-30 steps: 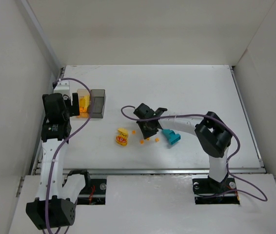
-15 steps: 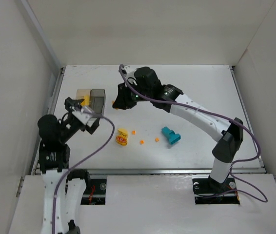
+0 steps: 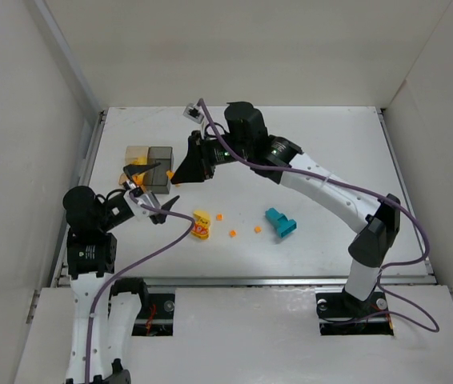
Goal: Sort the legos into containers by color
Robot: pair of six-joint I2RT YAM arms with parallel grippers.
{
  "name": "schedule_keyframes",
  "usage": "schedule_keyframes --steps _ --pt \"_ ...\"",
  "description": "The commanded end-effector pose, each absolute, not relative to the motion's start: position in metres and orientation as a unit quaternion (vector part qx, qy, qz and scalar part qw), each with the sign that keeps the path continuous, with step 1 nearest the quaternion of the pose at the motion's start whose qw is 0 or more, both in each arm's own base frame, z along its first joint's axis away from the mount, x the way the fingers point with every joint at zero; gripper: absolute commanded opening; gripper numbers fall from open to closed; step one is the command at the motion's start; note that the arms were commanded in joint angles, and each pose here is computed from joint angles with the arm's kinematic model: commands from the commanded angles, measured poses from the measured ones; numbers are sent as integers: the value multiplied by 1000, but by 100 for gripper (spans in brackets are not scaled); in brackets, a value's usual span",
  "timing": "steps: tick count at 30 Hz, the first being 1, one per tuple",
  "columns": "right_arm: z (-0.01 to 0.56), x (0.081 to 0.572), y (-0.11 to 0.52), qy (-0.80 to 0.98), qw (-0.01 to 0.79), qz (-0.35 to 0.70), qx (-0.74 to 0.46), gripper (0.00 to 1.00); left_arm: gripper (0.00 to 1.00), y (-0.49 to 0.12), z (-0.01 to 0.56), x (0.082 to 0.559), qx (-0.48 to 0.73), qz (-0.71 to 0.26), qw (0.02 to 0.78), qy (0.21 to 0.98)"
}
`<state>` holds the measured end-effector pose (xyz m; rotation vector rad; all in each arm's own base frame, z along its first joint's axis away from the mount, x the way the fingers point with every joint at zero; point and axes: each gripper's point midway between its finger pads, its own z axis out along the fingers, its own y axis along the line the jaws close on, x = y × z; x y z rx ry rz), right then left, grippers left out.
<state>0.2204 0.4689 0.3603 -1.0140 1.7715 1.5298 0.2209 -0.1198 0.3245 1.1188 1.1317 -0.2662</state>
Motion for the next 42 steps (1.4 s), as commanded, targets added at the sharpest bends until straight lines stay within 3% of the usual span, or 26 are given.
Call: schedule_keyframes --steps 1,9,15,17,22,23,26,31,42 --pt "371 209 473 631 288 600 -399 0 85 -132 349 206 540 -122 707 440" --pt "361 212 479 639 272 602 -394 0 74 -136 358 205 546 -131 711 424" --pt "361 212 482 636 264 607 -396 0 52 -140 344 202 563 -153 694 422" --pt "361 212 482 636 264 607 -396 0 49 -140 347 201 564 -150 696 419" --pt "357 212 481 639 261 606 -395 0 51 -138 341 205 564 -149 690 429" --pt "362 210 479 636 265 607 -396 0 59 -138 334 206 563 -157 682 439" --pt "360 212 480 637 268 606 -394 0 68 -137 329 205 568 -149 677 443" --pt "367 211 479 631 275 608 -396 0 69 -135 329 209 567 -146 678 445" --pt "363 209 480 629 266 611 -400 0 25 -136 333 210 562 -148 681 445"
